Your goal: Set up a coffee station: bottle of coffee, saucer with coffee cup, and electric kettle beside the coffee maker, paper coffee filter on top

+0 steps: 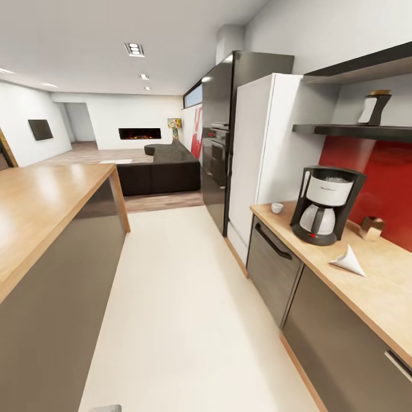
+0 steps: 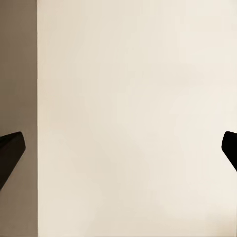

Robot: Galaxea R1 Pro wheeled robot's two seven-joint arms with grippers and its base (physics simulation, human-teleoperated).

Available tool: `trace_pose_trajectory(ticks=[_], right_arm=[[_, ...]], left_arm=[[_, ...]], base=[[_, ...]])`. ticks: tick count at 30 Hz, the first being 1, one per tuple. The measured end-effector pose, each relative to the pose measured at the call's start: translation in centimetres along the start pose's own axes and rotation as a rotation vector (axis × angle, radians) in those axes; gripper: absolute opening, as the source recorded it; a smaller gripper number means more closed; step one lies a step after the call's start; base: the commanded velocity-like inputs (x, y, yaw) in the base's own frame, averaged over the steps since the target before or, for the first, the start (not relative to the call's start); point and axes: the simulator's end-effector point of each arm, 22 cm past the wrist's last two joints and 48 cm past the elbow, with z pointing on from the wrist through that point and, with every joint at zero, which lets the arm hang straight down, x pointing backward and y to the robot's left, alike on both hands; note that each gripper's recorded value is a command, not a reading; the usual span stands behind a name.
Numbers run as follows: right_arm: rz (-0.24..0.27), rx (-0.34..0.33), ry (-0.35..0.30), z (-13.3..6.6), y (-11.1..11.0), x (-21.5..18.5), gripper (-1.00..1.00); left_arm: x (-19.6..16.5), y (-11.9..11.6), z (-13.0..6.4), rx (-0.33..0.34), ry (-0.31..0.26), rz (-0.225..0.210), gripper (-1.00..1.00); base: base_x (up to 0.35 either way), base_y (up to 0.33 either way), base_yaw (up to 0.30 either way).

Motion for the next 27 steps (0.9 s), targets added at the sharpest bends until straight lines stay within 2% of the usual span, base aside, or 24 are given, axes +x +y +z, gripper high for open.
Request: trace_pose_trajectory(ticks=[27], right_arm=[[0.000, 0.000, 0.001, -0.02, 0.01, 0.05, 1.00]], left_arm=[[0.00, 0.00, 0.00, 0.000, 0.000, -0.001, 1.00]], base=[[0.324, 0.121, 0.000]])
